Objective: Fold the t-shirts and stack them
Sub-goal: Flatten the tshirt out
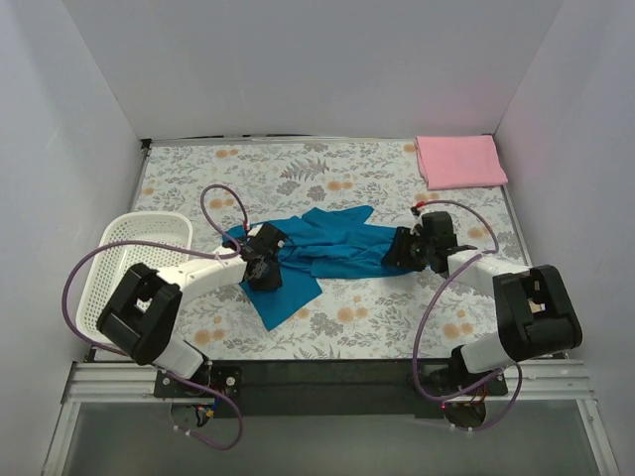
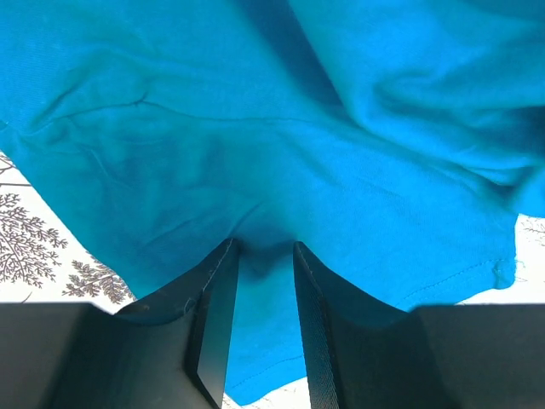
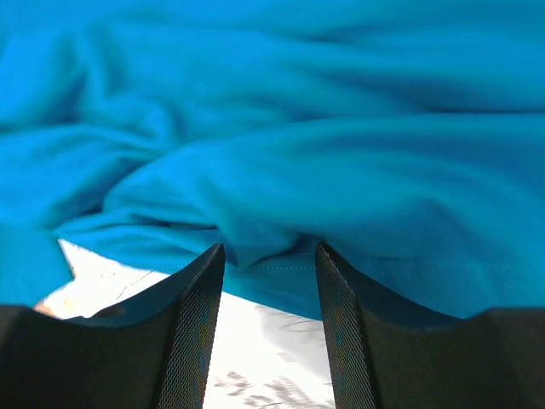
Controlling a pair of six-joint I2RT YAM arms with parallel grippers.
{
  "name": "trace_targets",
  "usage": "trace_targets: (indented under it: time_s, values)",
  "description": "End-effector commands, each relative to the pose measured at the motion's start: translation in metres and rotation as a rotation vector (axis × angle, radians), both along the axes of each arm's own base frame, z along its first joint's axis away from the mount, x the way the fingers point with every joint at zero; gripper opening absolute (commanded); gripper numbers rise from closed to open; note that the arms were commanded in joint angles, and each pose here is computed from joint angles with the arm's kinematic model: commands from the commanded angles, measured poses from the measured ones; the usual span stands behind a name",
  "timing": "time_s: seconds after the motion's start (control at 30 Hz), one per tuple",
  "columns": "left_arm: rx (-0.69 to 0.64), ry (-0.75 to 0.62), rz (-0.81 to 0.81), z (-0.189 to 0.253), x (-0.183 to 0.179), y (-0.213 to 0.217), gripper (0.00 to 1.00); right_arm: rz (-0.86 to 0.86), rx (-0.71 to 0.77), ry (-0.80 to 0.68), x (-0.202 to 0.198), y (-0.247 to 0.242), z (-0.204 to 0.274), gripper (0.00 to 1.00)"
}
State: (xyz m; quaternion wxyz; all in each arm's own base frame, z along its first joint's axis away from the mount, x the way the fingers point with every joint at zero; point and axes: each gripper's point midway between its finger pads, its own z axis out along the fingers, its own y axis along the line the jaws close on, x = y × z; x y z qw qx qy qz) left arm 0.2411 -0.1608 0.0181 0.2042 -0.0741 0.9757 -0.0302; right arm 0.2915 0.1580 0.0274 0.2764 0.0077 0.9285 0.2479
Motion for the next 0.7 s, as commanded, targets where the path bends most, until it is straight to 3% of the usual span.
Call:
trace_targets:
  time_s: [0.0,0.17,0.33,0.5,0.67]
  values:
    - [0.048,0.061,0.028,-0.011,-0.019,0.02,0.31,-0.139,-0.14,0.086,-0.007,-0.062,-0.035,0.55]
    - [0.063,0.047,0.045,-0.006,-0.018,0.035,0.31,-0.335,-0.21,0.112,0.014,-0.131,-0.028,0.59]
    - [0.055,0.015,0.052,0.005,-0.002,0.044,0.31,-0.373,-0.25,0.035,0.038,-0.143,0.012,0.61]
    - [0.06,-0.062,0.038,0.018,0.018,0.043,0.33,-0.206,-0.294,-0.107,0.032,-0.101,0.051,0.61]
    - [0.034,-0.065,0.033,0.014,0.016,0.04,0.38,0.064,-0.288,-0.238,-0.005,-0.017,0.072,0.59]
